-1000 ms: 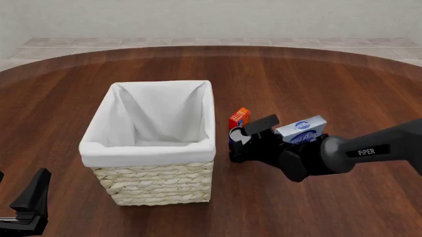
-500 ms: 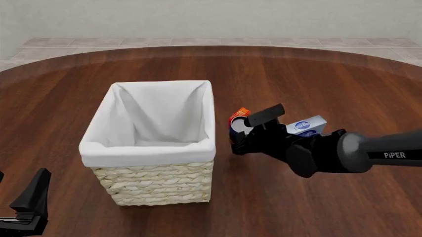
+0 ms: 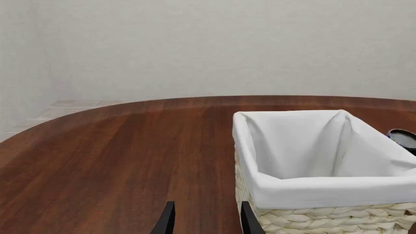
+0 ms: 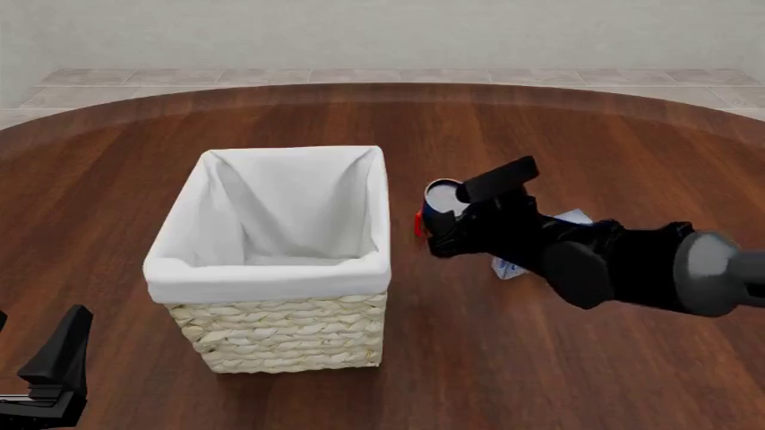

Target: Pick up the alphabet soup and put it in the basket.

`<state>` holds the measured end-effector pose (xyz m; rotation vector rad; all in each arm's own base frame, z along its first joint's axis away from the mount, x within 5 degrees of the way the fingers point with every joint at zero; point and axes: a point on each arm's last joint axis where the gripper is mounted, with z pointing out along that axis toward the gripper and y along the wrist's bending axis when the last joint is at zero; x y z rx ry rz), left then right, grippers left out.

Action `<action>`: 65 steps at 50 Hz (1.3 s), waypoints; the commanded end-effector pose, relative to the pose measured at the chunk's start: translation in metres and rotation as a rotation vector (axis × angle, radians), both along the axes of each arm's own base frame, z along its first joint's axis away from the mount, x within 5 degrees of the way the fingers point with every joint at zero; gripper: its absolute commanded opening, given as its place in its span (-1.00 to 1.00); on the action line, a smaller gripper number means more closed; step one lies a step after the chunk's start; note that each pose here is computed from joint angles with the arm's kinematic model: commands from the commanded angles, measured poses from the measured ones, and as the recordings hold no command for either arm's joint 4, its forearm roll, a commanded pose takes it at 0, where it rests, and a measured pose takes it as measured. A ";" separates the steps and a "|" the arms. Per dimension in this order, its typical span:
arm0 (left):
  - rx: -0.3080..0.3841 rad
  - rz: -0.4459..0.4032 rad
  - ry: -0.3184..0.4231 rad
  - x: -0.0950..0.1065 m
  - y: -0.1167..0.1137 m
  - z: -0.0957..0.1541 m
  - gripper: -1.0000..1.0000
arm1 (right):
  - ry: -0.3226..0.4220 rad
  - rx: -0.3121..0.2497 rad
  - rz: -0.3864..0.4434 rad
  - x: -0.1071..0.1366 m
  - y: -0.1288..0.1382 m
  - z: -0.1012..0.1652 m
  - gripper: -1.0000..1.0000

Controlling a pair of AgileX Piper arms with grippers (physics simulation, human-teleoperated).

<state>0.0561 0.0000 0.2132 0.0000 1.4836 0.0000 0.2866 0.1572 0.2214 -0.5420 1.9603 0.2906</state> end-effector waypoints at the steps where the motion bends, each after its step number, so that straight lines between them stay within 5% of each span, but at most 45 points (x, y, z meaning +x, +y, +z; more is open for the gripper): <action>1: 0.000 0.000 0.000 0.000 0.000 0.000 1.00 | -0.069 0.023 0.008 -0.007 -0.004 0.036 -1.00; 24: 0.000 0.000 0.000 0.000 0.000 0.000 1.00 | -0.190 0.009 0.064 -0.014 0.003 0.097 -1.00; 45: 0.000 0.000 0.000 0.000 0.000 0.000 1.00 | -0.252 0.011 0.134 -0.020 0.022 0.115 -1.00; 65: 0.000 0.000 0.000 0.000 0.000 0.000 1.00 | -0.228 0.093 0.250 -0.038 0.066 0.118 -1.00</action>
